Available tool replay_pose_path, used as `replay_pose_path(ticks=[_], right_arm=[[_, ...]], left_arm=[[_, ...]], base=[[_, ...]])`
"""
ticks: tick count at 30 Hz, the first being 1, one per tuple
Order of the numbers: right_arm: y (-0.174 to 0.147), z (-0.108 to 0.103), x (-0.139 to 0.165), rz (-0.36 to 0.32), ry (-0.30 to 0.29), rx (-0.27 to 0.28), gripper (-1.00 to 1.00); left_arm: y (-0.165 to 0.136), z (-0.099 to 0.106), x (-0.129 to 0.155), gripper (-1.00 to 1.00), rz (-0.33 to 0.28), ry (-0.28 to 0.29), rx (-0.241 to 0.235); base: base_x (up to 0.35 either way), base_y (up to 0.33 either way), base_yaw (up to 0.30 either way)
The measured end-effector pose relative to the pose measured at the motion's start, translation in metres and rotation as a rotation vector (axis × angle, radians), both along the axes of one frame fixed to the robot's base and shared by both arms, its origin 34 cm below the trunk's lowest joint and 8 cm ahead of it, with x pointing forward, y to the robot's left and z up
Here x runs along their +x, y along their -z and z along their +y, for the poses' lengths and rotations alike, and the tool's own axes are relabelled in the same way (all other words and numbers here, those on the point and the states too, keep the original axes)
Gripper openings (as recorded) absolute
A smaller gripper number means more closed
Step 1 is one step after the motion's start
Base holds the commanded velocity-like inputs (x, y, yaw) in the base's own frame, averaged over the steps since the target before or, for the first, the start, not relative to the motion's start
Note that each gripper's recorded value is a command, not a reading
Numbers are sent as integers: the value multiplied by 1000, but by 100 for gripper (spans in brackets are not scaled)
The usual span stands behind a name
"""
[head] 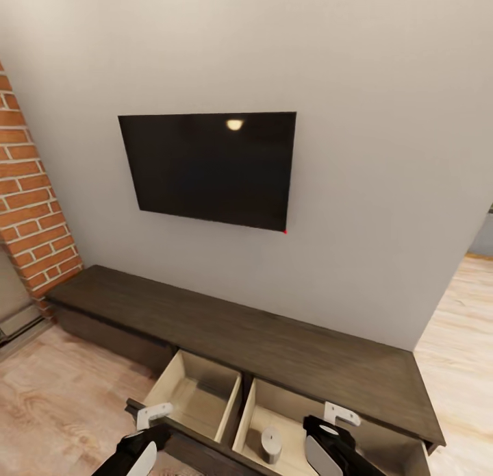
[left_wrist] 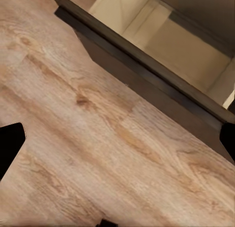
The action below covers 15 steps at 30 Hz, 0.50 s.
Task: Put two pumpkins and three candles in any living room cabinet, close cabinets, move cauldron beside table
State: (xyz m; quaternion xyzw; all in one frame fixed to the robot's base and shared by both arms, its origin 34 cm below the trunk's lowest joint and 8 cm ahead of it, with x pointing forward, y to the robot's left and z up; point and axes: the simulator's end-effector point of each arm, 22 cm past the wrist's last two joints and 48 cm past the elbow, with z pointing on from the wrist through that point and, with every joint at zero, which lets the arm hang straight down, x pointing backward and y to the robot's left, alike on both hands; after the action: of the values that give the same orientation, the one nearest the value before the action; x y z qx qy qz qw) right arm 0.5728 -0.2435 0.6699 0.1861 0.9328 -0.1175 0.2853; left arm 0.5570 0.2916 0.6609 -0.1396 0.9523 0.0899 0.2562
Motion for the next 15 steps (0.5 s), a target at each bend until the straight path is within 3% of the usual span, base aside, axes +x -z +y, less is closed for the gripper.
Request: replay_pose_path(ticks=[15], right_arm=[[4,-8,-3,10,12,-19,100]], left_arm=[[4,2,-2,100,7,-4,0]], base=[[-34,21,270]])
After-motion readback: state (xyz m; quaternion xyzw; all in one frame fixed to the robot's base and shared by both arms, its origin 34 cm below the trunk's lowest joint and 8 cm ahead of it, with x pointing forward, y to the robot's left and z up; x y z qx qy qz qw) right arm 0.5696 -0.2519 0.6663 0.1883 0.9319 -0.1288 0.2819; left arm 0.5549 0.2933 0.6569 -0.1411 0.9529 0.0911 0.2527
